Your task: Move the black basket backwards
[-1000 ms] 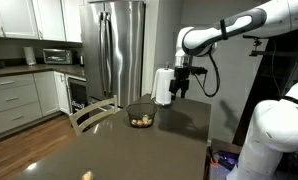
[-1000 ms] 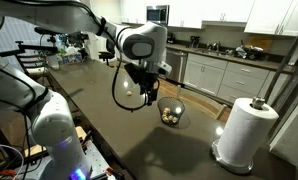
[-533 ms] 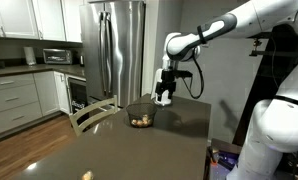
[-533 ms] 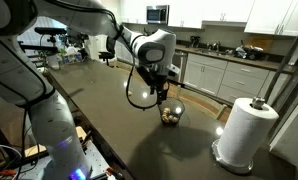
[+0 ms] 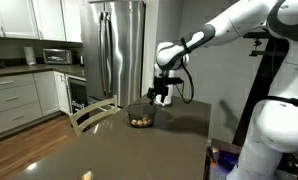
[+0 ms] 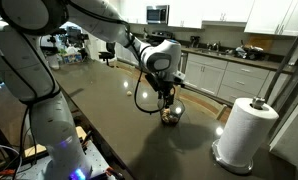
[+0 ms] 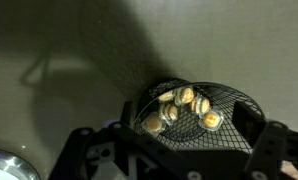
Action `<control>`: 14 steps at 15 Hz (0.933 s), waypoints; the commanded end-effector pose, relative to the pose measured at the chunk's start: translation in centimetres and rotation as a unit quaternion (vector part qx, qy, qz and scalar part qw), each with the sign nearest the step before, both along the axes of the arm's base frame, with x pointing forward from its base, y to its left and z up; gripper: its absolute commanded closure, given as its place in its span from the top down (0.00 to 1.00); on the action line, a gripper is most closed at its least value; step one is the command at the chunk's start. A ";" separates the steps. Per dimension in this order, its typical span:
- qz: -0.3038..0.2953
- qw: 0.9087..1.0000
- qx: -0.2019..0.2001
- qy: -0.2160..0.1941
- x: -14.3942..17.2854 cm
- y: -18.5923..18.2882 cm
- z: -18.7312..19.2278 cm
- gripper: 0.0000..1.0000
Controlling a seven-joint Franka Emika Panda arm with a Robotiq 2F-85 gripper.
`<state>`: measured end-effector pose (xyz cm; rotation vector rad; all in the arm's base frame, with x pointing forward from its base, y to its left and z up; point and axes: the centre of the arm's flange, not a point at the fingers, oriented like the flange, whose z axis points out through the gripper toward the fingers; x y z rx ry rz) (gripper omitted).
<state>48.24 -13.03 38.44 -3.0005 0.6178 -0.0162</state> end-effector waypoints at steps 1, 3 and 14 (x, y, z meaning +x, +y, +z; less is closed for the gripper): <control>-0.023 1.000 0.008 -0.009 2.0 -2.0 -1.6 1.00; -0.039 0.999 0.010 -0.011 2.3 -3.2 -2.7 1.00; -0.121 0.991 0.052 -0.026 4.1 -5.8 -9.2 0.58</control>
